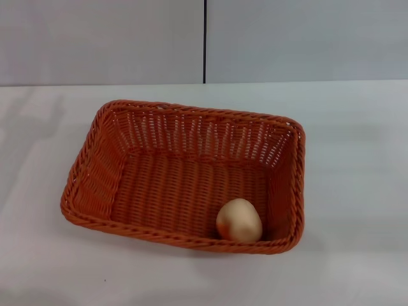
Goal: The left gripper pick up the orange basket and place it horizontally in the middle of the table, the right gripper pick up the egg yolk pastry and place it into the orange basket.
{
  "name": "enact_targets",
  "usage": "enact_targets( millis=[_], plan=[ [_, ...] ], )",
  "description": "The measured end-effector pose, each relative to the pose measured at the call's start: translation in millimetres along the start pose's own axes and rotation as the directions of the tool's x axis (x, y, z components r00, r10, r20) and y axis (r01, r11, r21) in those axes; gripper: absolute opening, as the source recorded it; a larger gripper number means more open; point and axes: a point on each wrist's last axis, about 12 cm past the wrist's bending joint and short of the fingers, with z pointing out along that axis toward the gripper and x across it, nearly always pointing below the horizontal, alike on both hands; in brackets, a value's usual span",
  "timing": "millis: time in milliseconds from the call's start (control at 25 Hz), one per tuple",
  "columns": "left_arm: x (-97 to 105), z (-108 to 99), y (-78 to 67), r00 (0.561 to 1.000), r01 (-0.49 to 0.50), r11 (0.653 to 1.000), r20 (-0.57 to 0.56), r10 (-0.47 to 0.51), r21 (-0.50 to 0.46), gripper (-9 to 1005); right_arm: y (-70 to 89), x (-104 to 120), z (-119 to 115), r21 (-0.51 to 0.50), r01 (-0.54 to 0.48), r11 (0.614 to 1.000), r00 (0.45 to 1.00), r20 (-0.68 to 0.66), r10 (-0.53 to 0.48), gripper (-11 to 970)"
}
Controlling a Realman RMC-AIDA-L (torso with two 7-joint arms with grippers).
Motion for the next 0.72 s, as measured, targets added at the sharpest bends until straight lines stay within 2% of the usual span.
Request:
enact_targets(
  millis=[720],
  plan=[
    [3.8, 2.4, -2.8, 1.000, 0.003, 1.000, -0.007, -0.003, 0.000, 659, 5.0, 5.8, 6.1, 0.000, -0.024, 1.000, 1.000, -0.011, 0.024, 574]
  ],
)
